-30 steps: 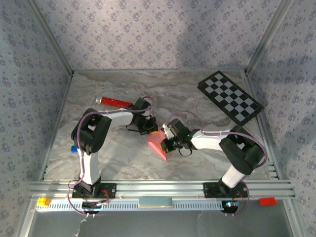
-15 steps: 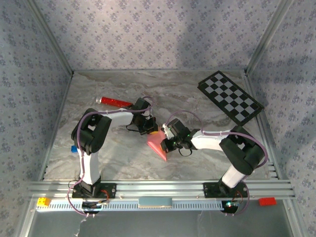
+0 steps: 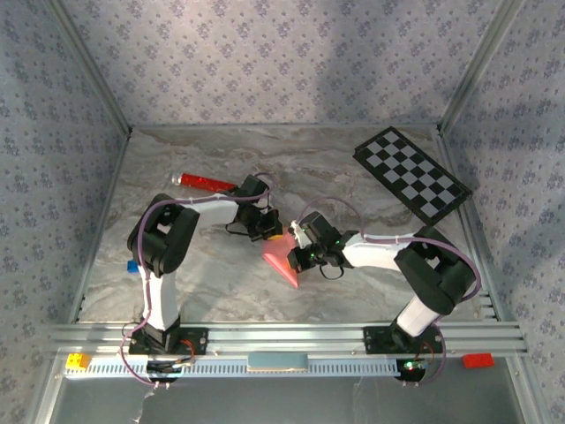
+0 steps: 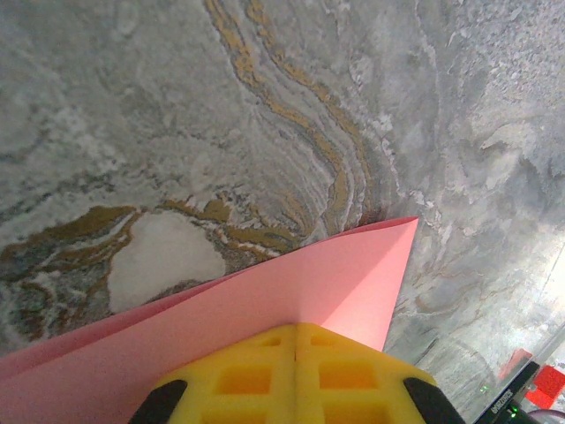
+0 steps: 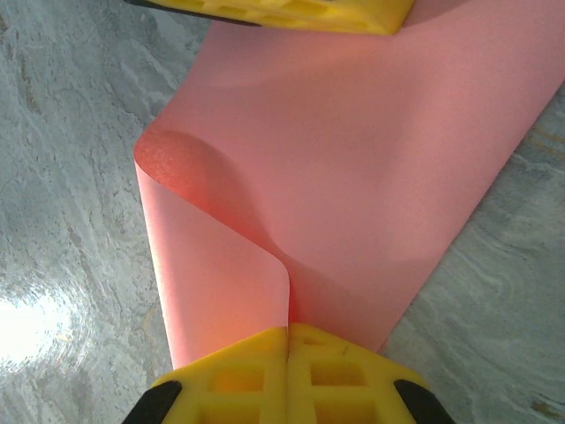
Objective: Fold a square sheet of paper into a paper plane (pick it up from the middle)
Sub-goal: Third fold the triangle at the center of the table.
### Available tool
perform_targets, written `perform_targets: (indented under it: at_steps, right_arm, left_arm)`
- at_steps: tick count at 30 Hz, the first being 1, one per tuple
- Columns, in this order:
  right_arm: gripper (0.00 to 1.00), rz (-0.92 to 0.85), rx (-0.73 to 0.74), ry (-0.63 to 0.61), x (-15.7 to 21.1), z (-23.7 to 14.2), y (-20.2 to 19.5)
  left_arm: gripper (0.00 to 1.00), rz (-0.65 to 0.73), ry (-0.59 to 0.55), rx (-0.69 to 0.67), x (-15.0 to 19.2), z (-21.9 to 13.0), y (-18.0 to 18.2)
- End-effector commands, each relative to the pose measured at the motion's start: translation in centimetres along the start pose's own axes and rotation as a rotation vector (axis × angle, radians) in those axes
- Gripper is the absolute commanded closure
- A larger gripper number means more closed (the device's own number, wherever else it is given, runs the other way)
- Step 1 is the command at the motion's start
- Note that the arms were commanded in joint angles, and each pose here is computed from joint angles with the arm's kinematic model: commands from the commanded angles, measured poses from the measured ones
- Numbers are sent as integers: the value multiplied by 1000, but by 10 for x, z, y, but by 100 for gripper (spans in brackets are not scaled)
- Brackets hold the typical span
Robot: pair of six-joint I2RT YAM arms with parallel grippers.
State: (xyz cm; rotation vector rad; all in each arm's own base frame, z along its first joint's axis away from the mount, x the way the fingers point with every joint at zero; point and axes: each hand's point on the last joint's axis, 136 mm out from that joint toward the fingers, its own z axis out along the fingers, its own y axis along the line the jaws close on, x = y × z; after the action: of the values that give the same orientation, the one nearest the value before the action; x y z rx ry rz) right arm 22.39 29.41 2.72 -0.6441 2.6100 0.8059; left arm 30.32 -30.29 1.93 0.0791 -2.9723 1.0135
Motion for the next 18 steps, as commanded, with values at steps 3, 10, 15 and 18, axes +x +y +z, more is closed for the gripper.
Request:
perform_targets:
  at_steps: [3, 10, 15, 18]
  right_arm:
    - [100, -3, 22, 21, 3, 2, -2]
    - [100, 7, 40, 32, 6, 6, -7]
    - [100, 7, 49, 35, 8, 6, -9]
    - [100, 4, 54, 42, 10, 6, -9]
  left_arm:
    - [96, -47, 37, -85, 14, 8, 28]
    - [96, -47, 40, -87, 15, 9, 28]
    - [96, -51, 35, -86, 15, 9, 29]
    - [96, -51, 33, -84, 14, 8, 28]
